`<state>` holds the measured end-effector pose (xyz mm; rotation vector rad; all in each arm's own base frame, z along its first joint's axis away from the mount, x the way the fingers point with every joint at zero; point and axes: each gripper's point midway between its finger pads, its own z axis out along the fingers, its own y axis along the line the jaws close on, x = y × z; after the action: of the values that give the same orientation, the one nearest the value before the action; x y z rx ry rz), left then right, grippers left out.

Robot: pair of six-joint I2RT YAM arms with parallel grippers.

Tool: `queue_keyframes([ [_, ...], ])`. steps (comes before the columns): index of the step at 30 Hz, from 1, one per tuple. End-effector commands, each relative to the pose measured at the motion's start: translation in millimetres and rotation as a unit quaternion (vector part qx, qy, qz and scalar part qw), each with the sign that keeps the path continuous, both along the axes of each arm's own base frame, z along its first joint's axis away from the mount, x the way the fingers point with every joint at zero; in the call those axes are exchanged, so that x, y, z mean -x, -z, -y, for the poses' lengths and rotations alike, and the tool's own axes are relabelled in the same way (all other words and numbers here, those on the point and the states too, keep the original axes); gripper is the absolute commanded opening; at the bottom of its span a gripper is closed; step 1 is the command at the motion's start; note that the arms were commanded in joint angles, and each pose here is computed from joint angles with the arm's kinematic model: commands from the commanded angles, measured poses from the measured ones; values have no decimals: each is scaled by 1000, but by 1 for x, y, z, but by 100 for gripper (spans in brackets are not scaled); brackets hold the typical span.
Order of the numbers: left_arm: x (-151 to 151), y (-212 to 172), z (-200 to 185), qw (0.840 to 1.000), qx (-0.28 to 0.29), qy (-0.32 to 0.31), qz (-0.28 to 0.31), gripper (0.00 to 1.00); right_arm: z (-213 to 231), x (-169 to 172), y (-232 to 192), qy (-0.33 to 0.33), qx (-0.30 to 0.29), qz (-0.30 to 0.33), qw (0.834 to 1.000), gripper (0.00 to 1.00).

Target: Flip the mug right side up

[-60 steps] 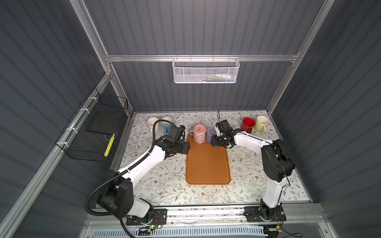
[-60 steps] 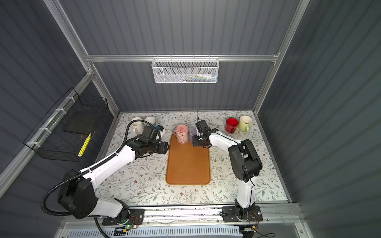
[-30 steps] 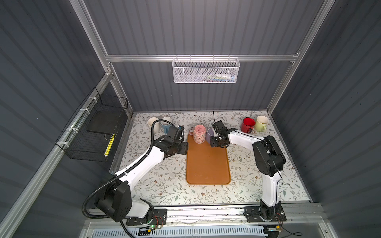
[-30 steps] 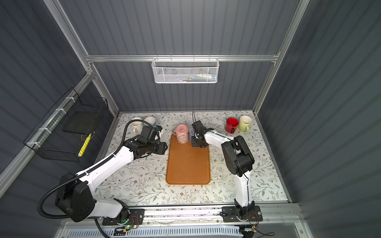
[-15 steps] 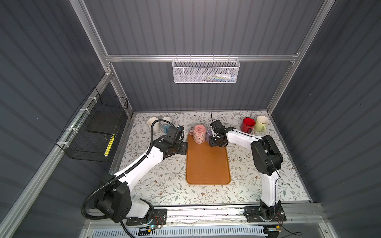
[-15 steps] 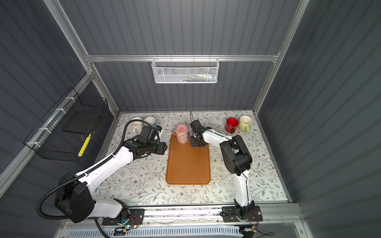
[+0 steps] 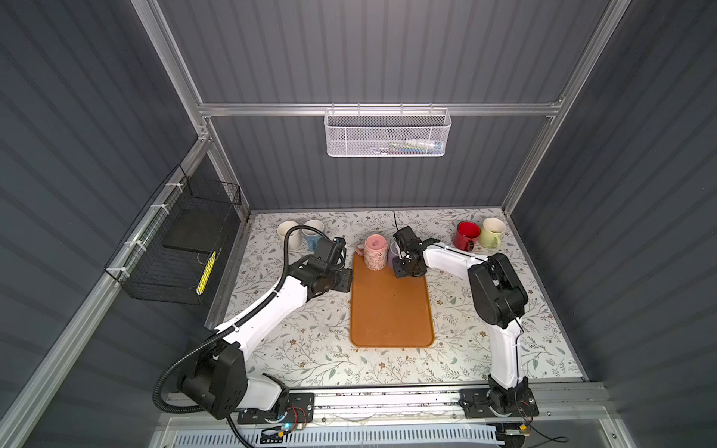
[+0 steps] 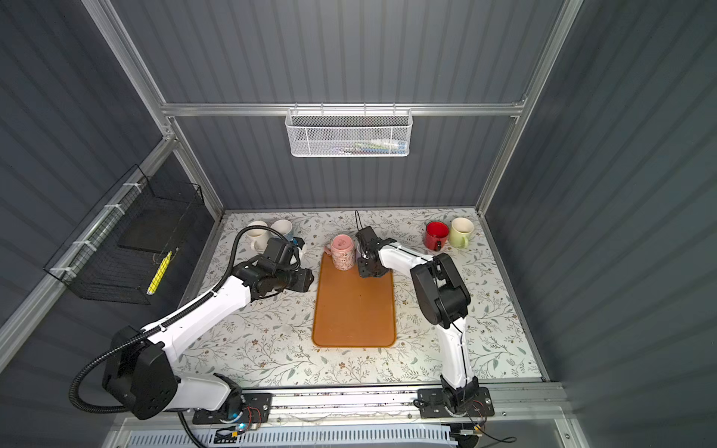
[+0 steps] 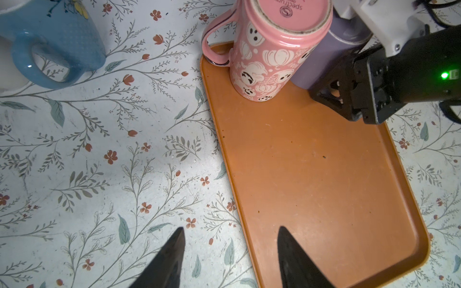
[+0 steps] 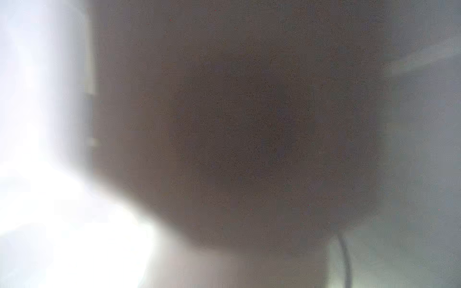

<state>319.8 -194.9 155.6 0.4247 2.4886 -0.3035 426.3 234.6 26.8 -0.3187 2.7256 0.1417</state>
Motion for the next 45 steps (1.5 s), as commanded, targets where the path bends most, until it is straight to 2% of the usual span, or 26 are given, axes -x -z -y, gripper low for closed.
queue_keyframes([
  [1,7,1,-4,1000,-12,8,0,59,2,-1,5,0,16,-4,1000,42],
  [27,6,3,-1,1000,-9,14,-2,59,1,-2,1,0,15,-3,1000,42],
  [45,9,3,-3,1000,-10,13,-3,59,1,2,-36,-2,-2,25,1000,42],
])
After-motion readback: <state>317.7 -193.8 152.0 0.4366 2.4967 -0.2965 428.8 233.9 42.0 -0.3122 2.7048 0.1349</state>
